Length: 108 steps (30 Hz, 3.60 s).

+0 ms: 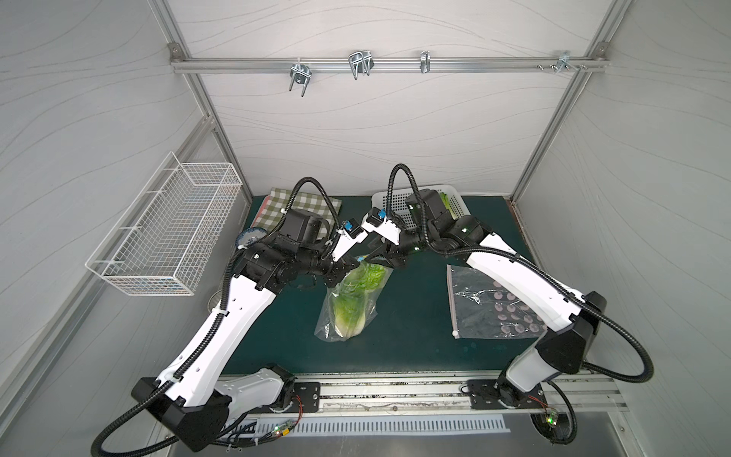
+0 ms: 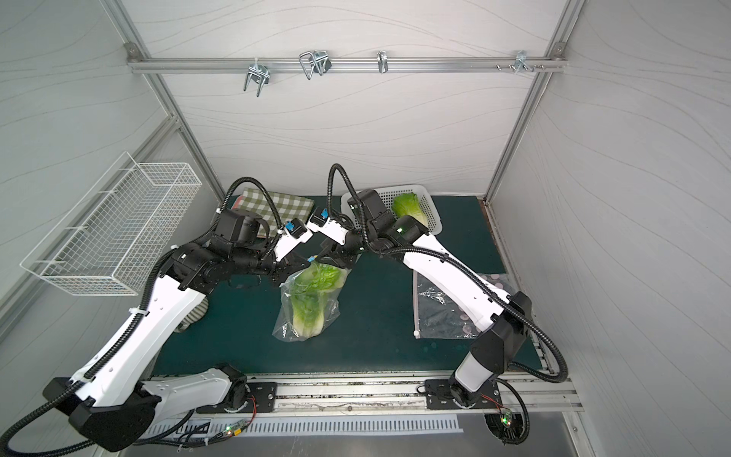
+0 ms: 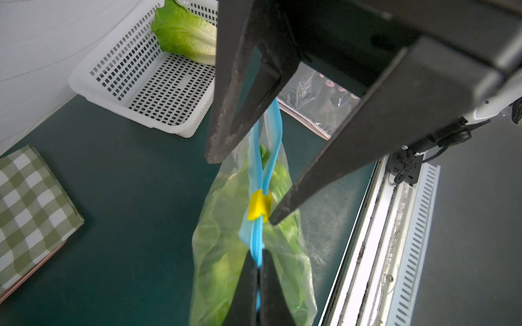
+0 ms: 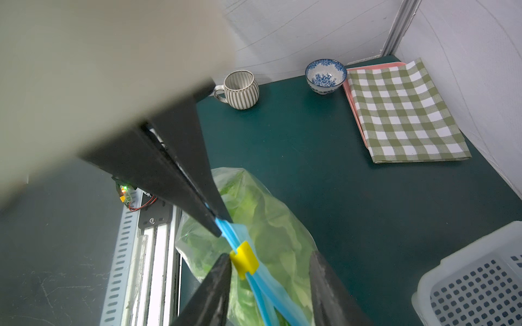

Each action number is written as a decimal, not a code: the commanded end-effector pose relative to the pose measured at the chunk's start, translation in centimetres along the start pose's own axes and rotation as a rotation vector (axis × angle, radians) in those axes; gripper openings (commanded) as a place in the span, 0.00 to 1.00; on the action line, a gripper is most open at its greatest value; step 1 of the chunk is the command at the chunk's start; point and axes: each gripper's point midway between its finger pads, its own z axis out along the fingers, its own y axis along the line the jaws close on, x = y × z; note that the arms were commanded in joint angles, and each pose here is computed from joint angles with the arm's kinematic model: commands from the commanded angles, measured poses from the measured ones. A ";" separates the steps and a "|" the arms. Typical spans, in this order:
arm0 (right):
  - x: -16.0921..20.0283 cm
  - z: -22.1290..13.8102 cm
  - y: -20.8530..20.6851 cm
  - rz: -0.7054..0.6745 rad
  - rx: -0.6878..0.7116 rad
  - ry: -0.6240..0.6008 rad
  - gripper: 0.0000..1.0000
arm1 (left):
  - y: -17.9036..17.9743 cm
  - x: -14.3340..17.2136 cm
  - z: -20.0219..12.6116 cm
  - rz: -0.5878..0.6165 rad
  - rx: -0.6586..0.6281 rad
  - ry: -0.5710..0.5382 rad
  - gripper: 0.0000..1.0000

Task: Put the chinese cabbages into a zipper bag and zip it
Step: Zip the zipper on the zipper food storage bag, then place the zipper food storage bag at the center of the board.

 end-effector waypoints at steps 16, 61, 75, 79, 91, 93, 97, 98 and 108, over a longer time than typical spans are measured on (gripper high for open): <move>-0.2 0.6 1.2 -0.154 -0.048 -0.049 0.52 | -0.6 -3.5 -1.2 0.083 0.020 -0.132 0.00; 4.9 -6.3 -3.1 -0.057 0.102 0.007 0.09 | 2.2 -1.6 -3.2 0.045 -0.158 -0.035 0.00; 8.7 -7.1 -7.8 0.076 0.214 0.048 0.07 | 6.3 -1.2 -3.2 -0.040 -0.322 -0.030 0.00; 6.6 -7.4 -8.6 0.116 0.235 -0.021 0.39 | 5.8 -2.6 -3.0 -0.072 -0.271 -0.082 0.00; 11.2 -2.5 -11.5 0.880 0.340 -0.070 0.55 | 8.3 -1.8 -3.8 -0.583 -0.343 -0.029 0.00; 12.4 1.4 -10.1 0.954 0.311 -0.037 0.55 | 7.8 -2.2 -3.8 -0.646 -0.311 -0.056 0.00; 11.9 9.1 -6.3 0.959 0.204 0.068 0.56 | 8.0 -2.2 -4.8 -0.764 -0.351 -0.126 0.00; 11.5 10.8 -5.5 0.950 0.162 0.086 0.56 | 7.8 -2.3 -5.2 -0.792 -0.351 -0.149 0.00; 7.5 20.9 3.6 0.944 -0.337 0.229 0.56 | 5.2 -4.4 -3.4 -0.986 -0.305 -0.291 0.00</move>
